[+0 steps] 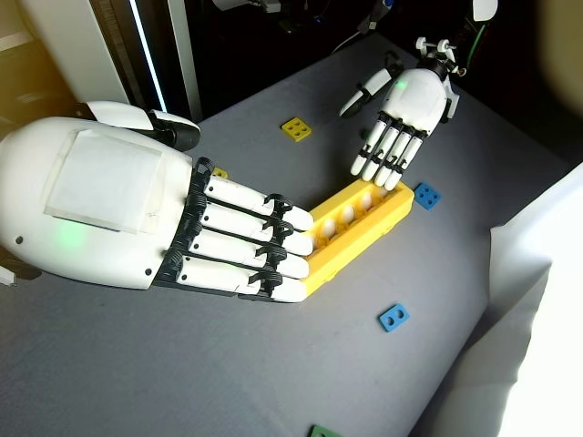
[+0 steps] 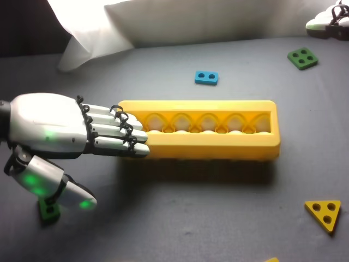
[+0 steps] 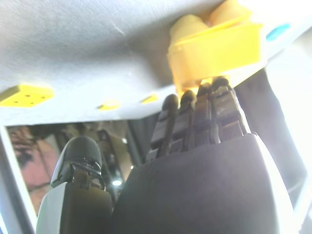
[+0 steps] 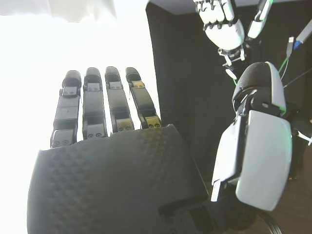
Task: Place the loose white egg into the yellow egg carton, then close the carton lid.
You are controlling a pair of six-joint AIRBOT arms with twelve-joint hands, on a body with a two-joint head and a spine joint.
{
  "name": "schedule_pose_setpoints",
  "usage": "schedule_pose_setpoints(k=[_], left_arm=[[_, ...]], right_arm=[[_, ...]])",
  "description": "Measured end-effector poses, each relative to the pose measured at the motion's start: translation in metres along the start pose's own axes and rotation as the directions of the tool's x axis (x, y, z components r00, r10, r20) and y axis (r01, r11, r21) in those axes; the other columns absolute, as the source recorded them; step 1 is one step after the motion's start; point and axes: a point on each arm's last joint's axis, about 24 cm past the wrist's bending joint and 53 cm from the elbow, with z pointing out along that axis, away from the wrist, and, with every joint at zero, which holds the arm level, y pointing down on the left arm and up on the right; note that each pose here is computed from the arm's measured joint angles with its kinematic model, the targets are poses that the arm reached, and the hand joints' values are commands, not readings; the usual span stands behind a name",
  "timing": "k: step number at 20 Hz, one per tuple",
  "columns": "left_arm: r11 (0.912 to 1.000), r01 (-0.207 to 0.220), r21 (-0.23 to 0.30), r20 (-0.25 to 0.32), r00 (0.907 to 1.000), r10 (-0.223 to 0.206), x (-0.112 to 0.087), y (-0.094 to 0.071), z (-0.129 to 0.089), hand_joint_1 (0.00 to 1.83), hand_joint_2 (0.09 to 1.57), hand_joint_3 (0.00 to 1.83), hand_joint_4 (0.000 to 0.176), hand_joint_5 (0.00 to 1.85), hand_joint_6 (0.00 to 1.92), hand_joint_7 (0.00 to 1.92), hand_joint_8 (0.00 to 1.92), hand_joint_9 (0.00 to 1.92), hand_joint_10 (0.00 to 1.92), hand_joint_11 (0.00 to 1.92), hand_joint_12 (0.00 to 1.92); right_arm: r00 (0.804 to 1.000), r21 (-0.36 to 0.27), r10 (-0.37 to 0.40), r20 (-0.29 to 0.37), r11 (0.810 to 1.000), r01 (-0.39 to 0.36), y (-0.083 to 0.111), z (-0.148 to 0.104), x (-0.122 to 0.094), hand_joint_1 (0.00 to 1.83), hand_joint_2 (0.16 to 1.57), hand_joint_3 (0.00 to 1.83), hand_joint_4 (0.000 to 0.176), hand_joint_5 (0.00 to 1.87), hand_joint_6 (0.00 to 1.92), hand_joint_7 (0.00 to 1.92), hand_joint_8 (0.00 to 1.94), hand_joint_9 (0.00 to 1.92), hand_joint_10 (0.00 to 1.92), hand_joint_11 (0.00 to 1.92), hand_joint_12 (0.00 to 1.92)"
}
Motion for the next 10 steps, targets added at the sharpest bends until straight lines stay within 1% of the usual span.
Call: schedule_pose_setpoints(k=[1, 2, 3, 5, 7, 8, 10], left_arm=[[1.0, -0.009, 0.003, -0.002, 1.0, 0.009, -0.001, -0.001, -0.001, 0.0, 1.25, 0.01, 0.0, 0.0, 0.0, 0.0, 0.0, 0.0, 0.0, 0.0, 0.0], [0.9994, -0.035, 0.004, -0.002, 0.9994, 0.035, -0.006, -0.004, -0.005, 0.0, 1.25, 0.01, 0.0, 0.0, 0.0, 0.0, 0.0, 0.0, 0.0, 0.0, 0.0], [0.9992, -0.039, 0.005, 0.003, 0.9992, 0.039, -0.008, -0.005, -0.007, 0.0, 1.25, 0.01, 0.0, 0.0, 0.0, 0.0, 0.0, 0.0, 0.0, 0.0, 0.0], [0.9989, -0.046, 0.0, 0.02, 0.9988, 0.046, -0.014, -0.01, -0.02, 0.0, 1.25, 0.01, 0.0, 0.0, 0.0, 0.0, 0.0, 0.0, 0.0, 0.0, 0.0], [0.9982, -0.06, -0.006, 0.019, 0.998, 0.06, -0.014, -0.016, -0.031, 0.0, 1.25, 0.01, 0.0, 0.01, 0.0, 0.0, 0.0, 0.0, 0.0, 0.0, 0.0], [0.9969, -0.079, -0.006, 0.015, 0.9968, 0.079, -0.012, -0.022, -0.035, 0.0, 1.25, 0.0, 0.0, 0.0, 0.0, 0.0, 0.0, 0.0, 0.0, 0.0, 0.0], [0.9949, -0.097, 0.027, 0.0, 0.9953, 0.097, -0.006, -0.038, -0.042, 0.0, 1.26, 0.01, 0.0, 0.02, 0.01, 0.0, 0.0, 0.0, 0.0, 0.0, 0.0]], right_arm=[[1.0, 0.0, 0.0, 0.0, 1.0, 0.0, 0.0, 0.0, 0.0, 0.2, 0.89, 0.01, 0.0, 0.0, 0.0, 0.0, 0.0, 0.0, 0.0, 0.0, 0.0], [1.0, 0.003, 0.0, 0.001, 1.0, 0.0, -0.001, 0.0, 0.0, 0.18, 0.89, 0.01, 0.0, 0.0, 0.0, 0.0, 0.0, 0.0, 0.0, 0.0, 0.0], [1.0, 0.005, 0.0, 0.002, 1.0, 0.0, -0.001, 0.0, 0.0, 0.18, 0.89, 0.01, 0.0, 0.0, 0.0, 0.0, 0.0, 0.0, 0.0, 0.0, 0.0], [1.0, 0.005, 0.0, 0.002, 1.0, 0.0, -0.001, 0.0, 0.0, 0.17, 0.9, 0.01, 0.0, 0.0, 0.0, 0.0, 0.0, 0.0, 0.0, 0.0, 0.0], [1.0, 0.006, 0.0, 0.002, 1.0, 0.0, -0.001, 0.0, 0.0, 0.18, 0.9, 0.01, 0.0, 0.0, 0.0, 0.0, 0.0, 0.0, 0.0, 0.0, 0.0], [1.0, 0.005, 0.0, 0.0, 1.0, 0.0, 0.0, 0.0, 0.001, 0.19, 0.9, 0.01, 0.0, 0.0, 0.0, 0.0, 0.0, 0.0, 0.0, 0.0, 0.0], [1.0, -0.002, 0.001, -0.004, 1.0, -0.001, 0.003, 0.001, 0.002, 0.22, 0.91, 0.01, 0.0, 0.0, 0.0, 0.0, 0.0, 0.0, 0.0, 0.0, 0.0]])
